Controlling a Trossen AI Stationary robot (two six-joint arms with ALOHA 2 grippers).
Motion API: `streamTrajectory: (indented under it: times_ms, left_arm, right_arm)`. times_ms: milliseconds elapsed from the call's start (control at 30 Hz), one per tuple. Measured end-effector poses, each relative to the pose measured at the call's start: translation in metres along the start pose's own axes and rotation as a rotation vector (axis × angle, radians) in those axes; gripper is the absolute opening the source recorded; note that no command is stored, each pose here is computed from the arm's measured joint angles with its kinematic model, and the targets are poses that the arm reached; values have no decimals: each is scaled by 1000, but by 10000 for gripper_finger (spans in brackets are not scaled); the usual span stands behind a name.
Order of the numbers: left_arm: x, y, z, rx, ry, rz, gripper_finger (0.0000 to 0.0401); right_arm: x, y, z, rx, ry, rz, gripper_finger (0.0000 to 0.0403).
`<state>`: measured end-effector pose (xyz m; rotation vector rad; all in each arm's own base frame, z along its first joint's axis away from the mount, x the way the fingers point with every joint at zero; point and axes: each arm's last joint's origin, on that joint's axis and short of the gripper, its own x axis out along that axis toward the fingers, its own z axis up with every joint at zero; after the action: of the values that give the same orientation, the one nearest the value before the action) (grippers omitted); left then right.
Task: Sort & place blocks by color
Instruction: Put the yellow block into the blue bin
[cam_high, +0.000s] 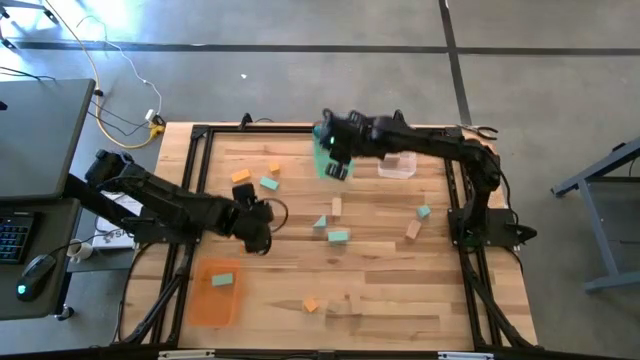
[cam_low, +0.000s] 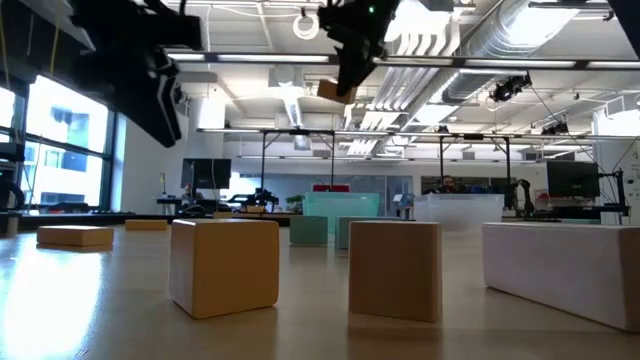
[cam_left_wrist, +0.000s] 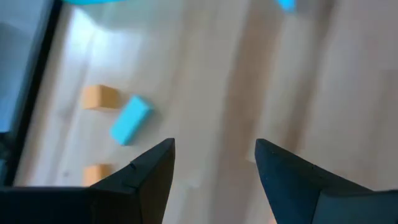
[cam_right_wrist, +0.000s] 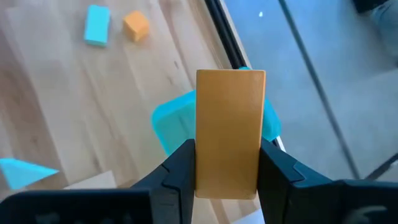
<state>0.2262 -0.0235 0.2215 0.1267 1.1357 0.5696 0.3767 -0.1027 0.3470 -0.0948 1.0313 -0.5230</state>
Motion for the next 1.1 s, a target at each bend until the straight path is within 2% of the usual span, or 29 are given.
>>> streamTrajectory:
  times_ms: [300,433,500,700,867,1000,1100]
  left_arm:
    - [25,46,12,-22,65,90,211]
    - [35,67,16,-35,80,111,211]
    - [40,76,17,-46,89,84,211]
    - [52,100,16,-67,123,-75,211]
    - [59,117,14,-104,110,-192,211]
    - [65,128,11,-142,117,-215,211]
    - [71,136,10,-162,130,-206,211]
  right_arm:
    - [25,-62,-3,107,-13,85,102]
    - [52,-79,-9,139,43,104,102]
    - [68,-84,-13,134,79,102,102]
    - [114,-91,-21,129,131,225,102]
    - [139,-88,-27,97,163,304,102]
    - [153,-82,-29,89,164,389,102]
    - [166,-77,-33,85,192,411,102]
